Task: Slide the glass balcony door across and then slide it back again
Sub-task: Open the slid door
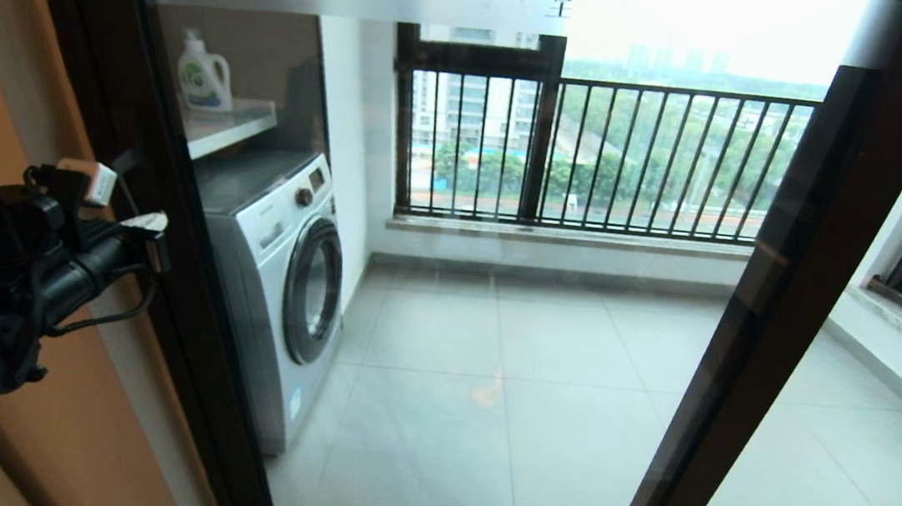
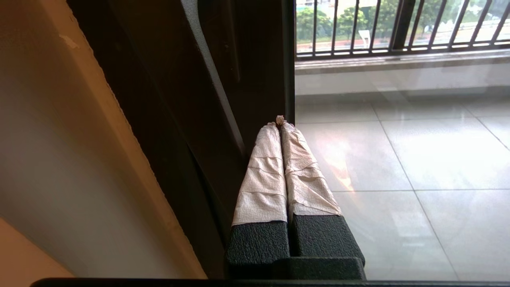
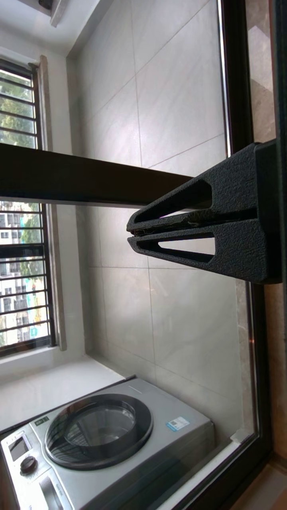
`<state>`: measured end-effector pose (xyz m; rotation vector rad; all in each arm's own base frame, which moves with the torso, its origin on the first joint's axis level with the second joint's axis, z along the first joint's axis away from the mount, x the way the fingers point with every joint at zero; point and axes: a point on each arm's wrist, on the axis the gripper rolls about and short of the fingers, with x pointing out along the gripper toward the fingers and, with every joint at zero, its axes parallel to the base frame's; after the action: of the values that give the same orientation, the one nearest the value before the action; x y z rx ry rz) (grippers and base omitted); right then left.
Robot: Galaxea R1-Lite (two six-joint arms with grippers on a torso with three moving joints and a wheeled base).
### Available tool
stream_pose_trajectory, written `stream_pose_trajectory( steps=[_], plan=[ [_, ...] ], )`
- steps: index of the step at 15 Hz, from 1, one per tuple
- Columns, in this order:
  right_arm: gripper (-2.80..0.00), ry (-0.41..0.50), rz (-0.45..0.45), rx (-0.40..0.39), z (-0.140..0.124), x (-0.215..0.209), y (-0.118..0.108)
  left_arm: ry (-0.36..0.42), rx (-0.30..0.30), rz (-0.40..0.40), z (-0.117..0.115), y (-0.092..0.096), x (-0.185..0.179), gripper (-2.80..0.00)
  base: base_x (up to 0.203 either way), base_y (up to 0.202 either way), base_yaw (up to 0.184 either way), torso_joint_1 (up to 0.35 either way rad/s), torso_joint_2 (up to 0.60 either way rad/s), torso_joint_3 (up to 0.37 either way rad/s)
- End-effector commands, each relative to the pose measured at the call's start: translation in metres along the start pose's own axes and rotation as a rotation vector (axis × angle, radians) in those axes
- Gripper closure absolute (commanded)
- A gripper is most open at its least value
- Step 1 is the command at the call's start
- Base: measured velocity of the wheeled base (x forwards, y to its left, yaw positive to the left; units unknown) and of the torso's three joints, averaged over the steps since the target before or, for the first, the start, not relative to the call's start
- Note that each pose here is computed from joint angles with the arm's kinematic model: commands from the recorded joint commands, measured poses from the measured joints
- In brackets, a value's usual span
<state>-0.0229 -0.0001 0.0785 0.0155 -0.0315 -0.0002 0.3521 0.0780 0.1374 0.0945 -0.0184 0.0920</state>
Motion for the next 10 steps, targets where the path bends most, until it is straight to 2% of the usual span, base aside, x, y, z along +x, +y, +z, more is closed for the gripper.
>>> stream_pose_trajectory(
  steps=[1,3,10],
  plan=[
    [0.0,0.013,0.0,0.0,-0.0033,0.0009,-0.0001,-0.024,0.005,0.007,-0.0034,0.0021,0.0007,0.0,0.0,0.0,0.0,0.0,0.0,0.0],
    [0.0,0.013,0.0,0.0,-0.0034,0.0009,-0.0001,-0.046,0.011,0.011,-0.0059,0.0023,0.001,0.0,0.0,0.0,0.0,0.0,0.0,0.0],
    [0.0,0.013,0.0,0.0,-0.0033,0.0009,-0.0001,-0.046,0.013,0.032,-0.0064,0.012,-0.0003,0.0,0.0,0.0,0.0,0.0,0.0,0.0]
  ],
)
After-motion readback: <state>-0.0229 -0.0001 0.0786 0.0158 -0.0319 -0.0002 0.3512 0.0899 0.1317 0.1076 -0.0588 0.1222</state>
